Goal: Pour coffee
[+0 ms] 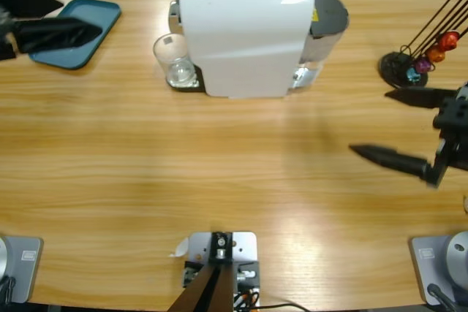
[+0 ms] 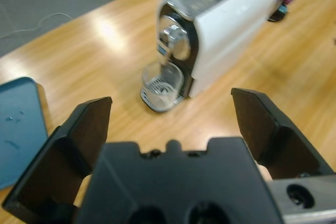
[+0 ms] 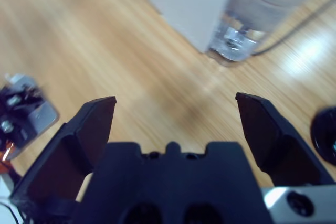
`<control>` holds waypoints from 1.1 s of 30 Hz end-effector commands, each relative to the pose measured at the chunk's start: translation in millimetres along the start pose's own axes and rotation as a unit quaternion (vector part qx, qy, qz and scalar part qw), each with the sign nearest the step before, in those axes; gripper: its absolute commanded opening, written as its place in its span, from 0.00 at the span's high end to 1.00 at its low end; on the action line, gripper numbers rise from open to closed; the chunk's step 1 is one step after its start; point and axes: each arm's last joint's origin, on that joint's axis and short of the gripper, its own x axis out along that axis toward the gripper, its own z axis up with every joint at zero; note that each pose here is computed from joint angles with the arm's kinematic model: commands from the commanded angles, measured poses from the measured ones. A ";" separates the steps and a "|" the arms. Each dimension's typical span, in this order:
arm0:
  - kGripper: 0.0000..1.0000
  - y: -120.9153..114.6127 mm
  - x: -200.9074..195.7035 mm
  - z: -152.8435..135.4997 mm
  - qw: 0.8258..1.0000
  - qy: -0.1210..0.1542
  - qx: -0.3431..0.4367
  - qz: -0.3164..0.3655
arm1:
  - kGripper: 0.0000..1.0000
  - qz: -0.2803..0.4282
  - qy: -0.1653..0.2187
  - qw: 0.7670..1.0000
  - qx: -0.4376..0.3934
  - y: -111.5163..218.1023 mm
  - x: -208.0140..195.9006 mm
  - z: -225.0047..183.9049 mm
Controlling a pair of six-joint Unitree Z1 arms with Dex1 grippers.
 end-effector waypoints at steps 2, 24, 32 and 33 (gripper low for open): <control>0.00 -3.9 -19.4 -75.7 0.998 0.063 0.002 0.029 | 0.00 -0.062 0.056 0.996 0.028 -12.0 -2.3 5.3; 0.02 3.0 3.6 -82.6 0.992 0.069 -0.027 0.101 | 0.00 -0.011 0.044 0.999 0.014 -2.9 -4.2 -3.0; 0.02 3.1 1.2 -84.3 0.992 0.067 -0.030 0.101 | 0.00 -0.011 0.042 0.999 0.014 -2.9 -4.2 -3.8; 0.02 3.3 1.4 -84.3 0.992 0.067 -0.031 0.101 | 0.00 -0.011 0.042 0.999 0.014 -2.9 -4.1 -3.9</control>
